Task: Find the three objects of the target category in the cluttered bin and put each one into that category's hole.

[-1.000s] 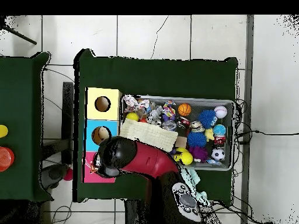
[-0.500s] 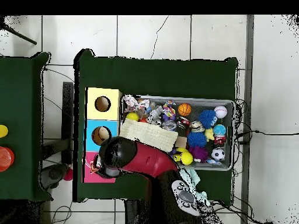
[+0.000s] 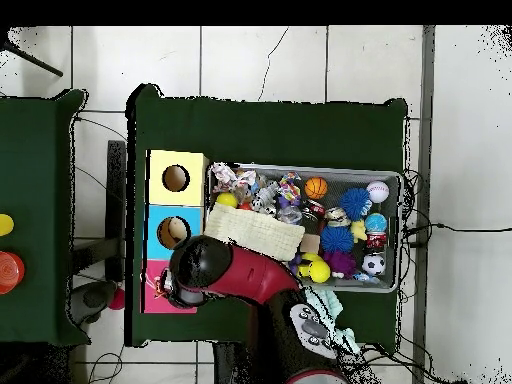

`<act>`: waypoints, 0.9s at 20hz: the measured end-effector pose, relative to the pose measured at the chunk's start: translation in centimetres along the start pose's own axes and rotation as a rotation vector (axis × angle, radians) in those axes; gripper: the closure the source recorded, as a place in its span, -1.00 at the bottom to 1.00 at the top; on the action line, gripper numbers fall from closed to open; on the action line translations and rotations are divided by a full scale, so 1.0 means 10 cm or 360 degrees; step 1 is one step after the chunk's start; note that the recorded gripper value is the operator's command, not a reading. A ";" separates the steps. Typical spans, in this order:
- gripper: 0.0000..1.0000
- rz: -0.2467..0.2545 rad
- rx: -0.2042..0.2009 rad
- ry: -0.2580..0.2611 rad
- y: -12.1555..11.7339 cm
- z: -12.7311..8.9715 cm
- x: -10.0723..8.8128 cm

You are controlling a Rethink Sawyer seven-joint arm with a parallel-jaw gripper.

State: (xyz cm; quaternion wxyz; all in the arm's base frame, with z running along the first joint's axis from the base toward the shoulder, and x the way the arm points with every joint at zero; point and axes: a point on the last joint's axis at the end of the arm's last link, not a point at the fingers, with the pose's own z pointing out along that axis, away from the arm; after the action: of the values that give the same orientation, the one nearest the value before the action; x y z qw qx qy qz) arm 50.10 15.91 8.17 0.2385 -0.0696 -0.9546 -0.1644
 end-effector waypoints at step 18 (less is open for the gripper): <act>1.00 -0.0011 0.0029 0.0019 0.08 0.44 -0.07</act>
State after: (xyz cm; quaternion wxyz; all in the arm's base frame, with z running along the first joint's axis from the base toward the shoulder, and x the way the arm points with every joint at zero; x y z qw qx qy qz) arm 48.99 18.13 4.38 0.2442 -0.0631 -0.9549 -0.1569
